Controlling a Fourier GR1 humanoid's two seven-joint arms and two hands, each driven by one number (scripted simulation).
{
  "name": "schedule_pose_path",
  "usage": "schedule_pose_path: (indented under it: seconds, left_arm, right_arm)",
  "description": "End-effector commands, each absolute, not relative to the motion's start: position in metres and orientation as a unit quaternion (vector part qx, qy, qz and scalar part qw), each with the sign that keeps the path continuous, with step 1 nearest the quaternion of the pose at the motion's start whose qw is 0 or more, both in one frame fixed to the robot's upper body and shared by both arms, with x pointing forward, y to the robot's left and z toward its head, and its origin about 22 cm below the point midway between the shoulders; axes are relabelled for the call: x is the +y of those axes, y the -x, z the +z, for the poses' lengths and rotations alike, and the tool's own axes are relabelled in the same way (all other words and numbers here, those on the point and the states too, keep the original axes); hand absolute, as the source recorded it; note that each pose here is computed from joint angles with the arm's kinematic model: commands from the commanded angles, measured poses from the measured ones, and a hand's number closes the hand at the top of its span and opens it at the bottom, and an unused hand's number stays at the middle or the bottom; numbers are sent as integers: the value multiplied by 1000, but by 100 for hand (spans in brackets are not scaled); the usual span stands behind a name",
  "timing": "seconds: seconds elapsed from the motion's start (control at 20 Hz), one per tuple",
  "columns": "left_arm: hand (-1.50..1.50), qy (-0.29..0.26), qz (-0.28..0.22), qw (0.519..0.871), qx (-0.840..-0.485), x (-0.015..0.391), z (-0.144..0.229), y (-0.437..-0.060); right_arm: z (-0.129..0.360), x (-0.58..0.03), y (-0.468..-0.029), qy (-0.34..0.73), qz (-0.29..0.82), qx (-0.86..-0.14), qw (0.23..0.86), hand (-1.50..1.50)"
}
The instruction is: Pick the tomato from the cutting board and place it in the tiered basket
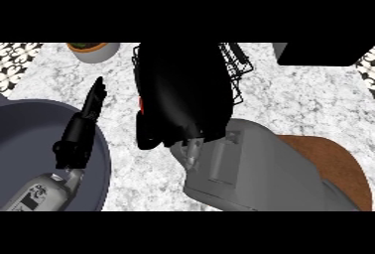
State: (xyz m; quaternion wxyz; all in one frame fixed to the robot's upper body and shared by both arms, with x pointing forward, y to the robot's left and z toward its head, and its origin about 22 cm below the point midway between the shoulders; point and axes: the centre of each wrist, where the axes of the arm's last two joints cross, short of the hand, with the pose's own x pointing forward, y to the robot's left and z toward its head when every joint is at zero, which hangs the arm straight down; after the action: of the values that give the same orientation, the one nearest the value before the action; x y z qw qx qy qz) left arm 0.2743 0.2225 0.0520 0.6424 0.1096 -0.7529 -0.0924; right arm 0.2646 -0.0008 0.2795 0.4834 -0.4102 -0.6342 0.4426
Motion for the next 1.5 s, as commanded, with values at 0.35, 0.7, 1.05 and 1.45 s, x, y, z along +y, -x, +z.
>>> schedule_pose_path:
  seconds: [0.35, 0.7, 1.05, 1.45]
  left_arm:
    - [0, -79, -51, 672, -734, 200, 23, -268]
    - [0, -81, -55, 667, -739, 195, 40, -273]
    - [0, -75, -56, 670, -737, 208, 26, -259]
    - [0, -82, -52, 670, -736, 208, 39, -266]
  right_arm:
    - [299, 27, -311, 482, 409, -580, 514, 150]
    - [279, 3, -360, 502, 419, -558, 510, 150]
    - [261, -11, -378, 407, 341, -574, 623, -150]
    - [274, -36, -385, 342, 186, -654, 648, -150]
